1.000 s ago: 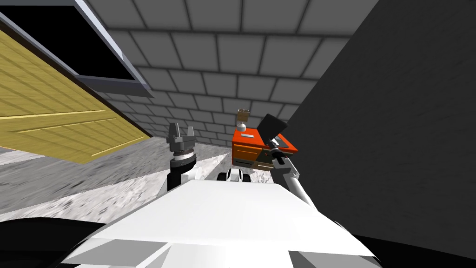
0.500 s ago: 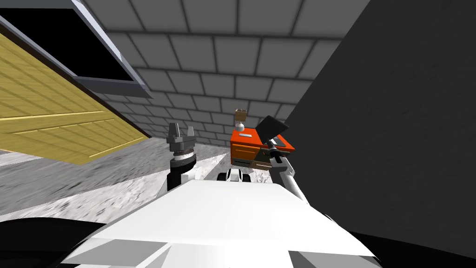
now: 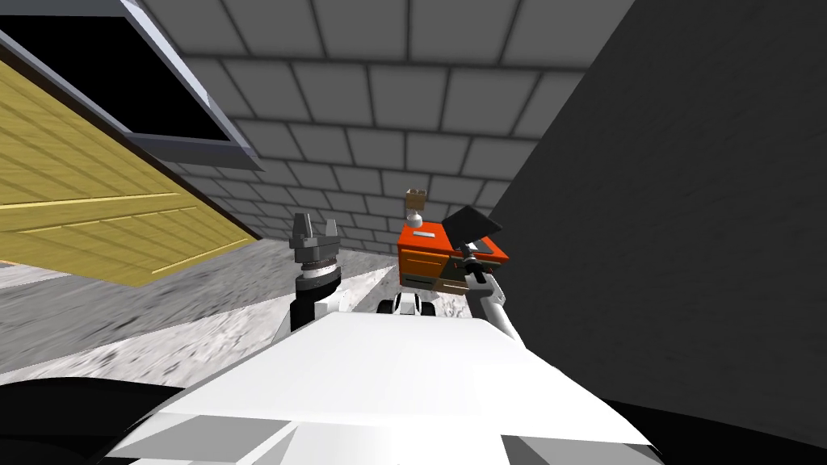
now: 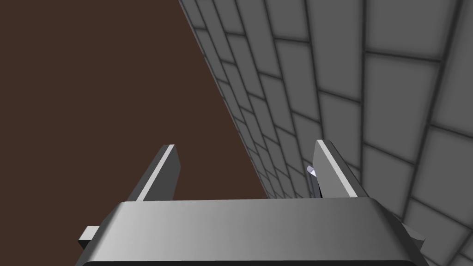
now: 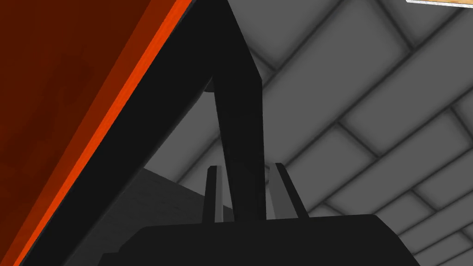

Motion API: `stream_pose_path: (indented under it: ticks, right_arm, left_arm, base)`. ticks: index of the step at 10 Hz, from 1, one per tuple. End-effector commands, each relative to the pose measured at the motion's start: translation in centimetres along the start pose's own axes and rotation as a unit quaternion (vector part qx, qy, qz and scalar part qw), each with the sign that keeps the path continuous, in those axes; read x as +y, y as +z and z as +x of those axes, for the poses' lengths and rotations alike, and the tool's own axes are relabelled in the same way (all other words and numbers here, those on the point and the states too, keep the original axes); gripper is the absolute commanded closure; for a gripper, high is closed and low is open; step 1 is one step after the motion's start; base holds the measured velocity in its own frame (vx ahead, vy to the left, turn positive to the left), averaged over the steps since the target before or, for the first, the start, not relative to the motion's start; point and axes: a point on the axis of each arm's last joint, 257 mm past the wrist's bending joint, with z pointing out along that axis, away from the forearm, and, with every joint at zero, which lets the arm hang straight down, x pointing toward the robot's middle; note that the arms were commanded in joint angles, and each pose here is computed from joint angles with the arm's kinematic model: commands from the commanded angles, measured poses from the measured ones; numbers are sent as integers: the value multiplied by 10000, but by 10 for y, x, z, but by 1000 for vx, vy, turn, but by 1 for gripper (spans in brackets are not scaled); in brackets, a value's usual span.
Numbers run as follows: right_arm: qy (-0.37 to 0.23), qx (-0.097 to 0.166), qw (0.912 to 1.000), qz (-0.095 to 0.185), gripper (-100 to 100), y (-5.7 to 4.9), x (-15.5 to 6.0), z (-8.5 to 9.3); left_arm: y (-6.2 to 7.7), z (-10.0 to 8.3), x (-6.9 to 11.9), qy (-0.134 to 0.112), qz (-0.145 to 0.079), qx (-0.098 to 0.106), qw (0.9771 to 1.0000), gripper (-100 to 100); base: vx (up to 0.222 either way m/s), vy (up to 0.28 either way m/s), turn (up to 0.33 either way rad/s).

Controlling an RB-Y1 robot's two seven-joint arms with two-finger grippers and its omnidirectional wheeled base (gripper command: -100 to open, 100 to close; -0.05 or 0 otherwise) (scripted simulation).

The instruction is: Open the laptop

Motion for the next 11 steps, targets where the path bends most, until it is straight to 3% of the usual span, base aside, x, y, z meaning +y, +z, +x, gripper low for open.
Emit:
stream_pose_path:
  ticks: [1,2,3,11]
  right_arm:
    - [379,93,9991,189,100,-3,-15,20]
    - [316,12,9995,48,100,1,-2,10]
    - [316,-20,9995,57,-100,8,5,0]
    - [282,-128,9994,134,-100,30,33,-37]
  left_arm:
    - [0,0,0,0,0,0,10000,0]
    - [0,0,0,0,0,0,10000,0]
    - [0,0,0,0,0,0,10000,0]
    - [0,0,0,0,0,0,10000,0]
  base:
    - [-15,-30,0]
    - [-11,-10,-6]
    - [-35,0,40]
    - [-37,0,34]
